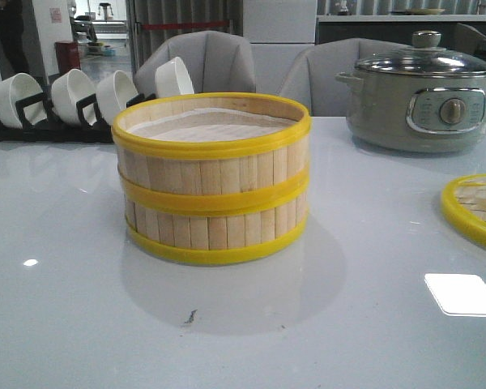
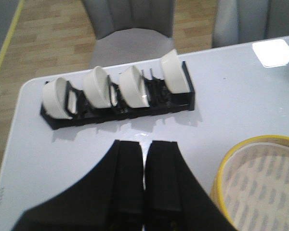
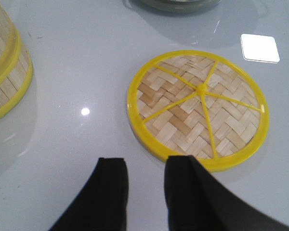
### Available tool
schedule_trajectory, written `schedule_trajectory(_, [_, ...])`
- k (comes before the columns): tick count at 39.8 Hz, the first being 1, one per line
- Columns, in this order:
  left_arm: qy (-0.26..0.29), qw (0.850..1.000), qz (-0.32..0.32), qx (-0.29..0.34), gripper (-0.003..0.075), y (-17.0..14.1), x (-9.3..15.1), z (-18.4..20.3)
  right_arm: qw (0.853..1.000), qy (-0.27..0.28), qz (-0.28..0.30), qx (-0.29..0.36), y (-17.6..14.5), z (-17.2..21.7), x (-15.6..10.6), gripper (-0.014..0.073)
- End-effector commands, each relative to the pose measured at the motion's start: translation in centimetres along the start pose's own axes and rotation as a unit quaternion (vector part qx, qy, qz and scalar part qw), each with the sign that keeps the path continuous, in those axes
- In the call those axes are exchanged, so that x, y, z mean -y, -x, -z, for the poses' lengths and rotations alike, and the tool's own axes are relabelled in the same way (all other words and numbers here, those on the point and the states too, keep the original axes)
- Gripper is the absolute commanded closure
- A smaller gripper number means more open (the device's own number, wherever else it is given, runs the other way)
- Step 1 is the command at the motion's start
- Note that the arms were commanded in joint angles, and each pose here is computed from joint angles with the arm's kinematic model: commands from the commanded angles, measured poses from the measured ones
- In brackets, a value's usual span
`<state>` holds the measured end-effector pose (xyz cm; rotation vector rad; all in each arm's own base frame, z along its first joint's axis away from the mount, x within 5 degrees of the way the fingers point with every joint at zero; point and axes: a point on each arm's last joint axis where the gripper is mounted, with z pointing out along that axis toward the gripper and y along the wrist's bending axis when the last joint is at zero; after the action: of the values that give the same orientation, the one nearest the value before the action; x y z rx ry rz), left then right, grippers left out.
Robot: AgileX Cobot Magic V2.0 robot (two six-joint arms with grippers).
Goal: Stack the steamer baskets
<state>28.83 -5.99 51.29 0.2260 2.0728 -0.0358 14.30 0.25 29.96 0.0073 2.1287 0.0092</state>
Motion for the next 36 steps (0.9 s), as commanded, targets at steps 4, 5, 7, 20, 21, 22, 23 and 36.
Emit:
schedule_trajectory(4, [0.030, 0.994, 0.038, 0.097, 0.0633, -2.1, -2.0, 6.9, 0.998, 0.001, 0.008, 0.062, 1.9, 0.6, 0.0, 0.0282])
schedule_trajectory(5, [0.031, 0.993, 0.040, 0.102, 0.0634, -2.6, -2.1, 7.4, 0.998, 0.001, 0.008, 0.062, 1.9, 0.6, 0.0, 0.0282])
schedule_trajectory(7, [0.031, 0.992, 0.042, 0.115, 0.0633, -4.0, -2.0, 9.0, 0.998, 0.001, 0.008, 0.062, 1.9, 0.6, 0.0, 0.0282])
schedule_trajectory(20, [0.025, 0.987, 0.056, 0.149, 0.0634, -14.4, -1.2, 13.1, 0.998, 0.007, 0.003, 0.061, 1.9, 0.6, -0.2, 0.0282])
schedule_trajectory(21, [0.022, 0.987, 0.055, 0.153, 0.0634, -15.0, -1.1, 13.1, 0.998, 0.007, 0.003, 0.061, 1.9, 0.6, -0.2, 0.0282])
schedule_trajectory(22, [0.020, 0.987, 0.054, 0.153, 0.0634, -15.8, -1.0, 13.0, 0.998, 0.007, 0.003, 0.061, 1.9, 0.6, -0.2, 0.0282])
schedule_trajectory(23, [0.018, 0.987, 0.052, 0.154, 0.0634, -16.5, -0.9, 12.9, 0.998, 0.007, 0.003, 0.061, 1.9, 0.6, -0.2, 0.0282])
schedule_trajectory(36, [0.010, 0.991, 0.052, 0.123, 0.0634, -21.5, -0.3, 9.3, 0.998, 0.007, 0.003, 0.061, 1.9, 0.6, -0.2, 0.0282])
